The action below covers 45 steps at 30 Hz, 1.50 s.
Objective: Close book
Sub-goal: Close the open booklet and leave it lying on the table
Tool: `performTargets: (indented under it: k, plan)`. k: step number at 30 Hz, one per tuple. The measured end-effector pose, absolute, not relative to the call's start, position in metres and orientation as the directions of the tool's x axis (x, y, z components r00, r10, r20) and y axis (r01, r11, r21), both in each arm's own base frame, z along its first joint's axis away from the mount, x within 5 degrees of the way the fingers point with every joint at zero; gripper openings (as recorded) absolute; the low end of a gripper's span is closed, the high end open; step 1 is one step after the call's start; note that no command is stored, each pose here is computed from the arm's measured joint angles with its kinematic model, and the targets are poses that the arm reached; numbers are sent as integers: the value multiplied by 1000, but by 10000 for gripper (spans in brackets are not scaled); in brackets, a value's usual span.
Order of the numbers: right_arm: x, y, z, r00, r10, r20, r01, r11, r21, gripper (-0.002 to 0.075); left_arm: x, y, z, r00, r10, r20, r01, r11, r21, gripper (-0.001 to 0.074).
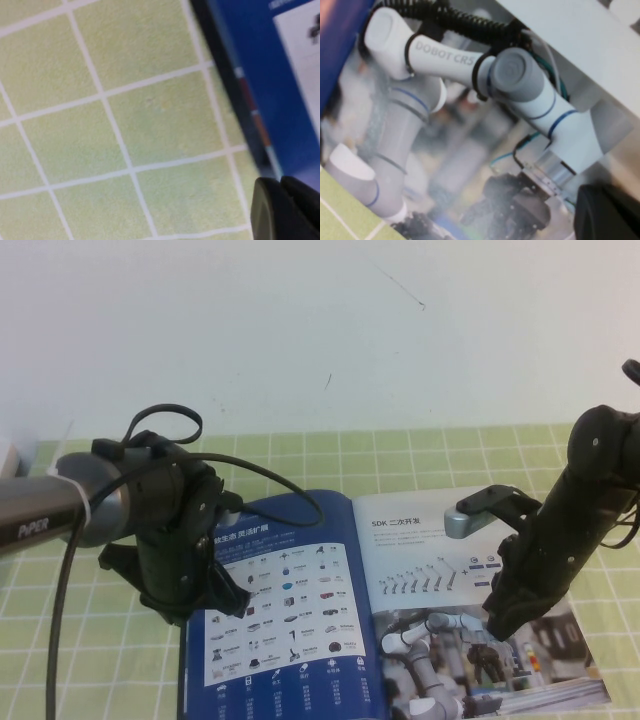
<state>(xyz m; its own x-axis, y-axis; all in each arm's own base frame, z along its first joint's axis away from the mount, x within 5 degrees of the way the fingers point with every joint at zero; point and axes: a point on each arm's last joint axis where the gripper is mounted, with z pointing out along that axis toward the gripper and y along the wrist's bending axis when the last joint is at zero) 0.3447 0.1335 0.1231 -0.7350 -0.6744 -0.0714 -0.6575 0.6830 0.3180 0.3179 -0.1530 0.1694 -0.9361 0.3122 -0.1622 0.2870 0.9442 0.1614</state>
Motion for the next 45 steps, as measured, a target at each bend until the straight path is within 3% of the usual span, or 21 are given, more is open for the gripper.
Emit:
performTargets:
  k: [9, 22, 28, 34, 39, 43, 45]
  plan:
    - [347, 133, 123, -744, -664, -70, -647, 690, 325, -2, 324, -142, 156, -965, 230, -130, 210, 966, 152, -4]
    - [347, 134, 122, -753, -653, -76, -636, 693, 340, -2, 321, -165, 152, -967, 212, -141, 219, 975, -37, -4]
    - [348, 138, 120, -766, -634, -108, -618, 679, 396, -2, 319, -195, 154, -971, 175, -161, 223, 906, -359, -4]
    - [353, 140, 127, -751, -648, -131, -639, 662, 391, -3, 314, -229, 172, -933, 217, -285, 357, 642, -678, -4]
    - [379, 123, 188, -751, -603, -268, -659, 711, 245, -3, 314, -240, 187, -900, 201, -386, 434, 476, -764, -4]
    - [377, 111, 267, -707, -544, -452, -662, 735, 150, -3, 312, -241, 188, -884, 226, -408, 466, 452, -761, -4]
    - [370, 114, 286, -686, -537, -490, -675, 722, 153, -3, 313, -238, 186, -876, 248, -414, 482, 480, -733, -4]
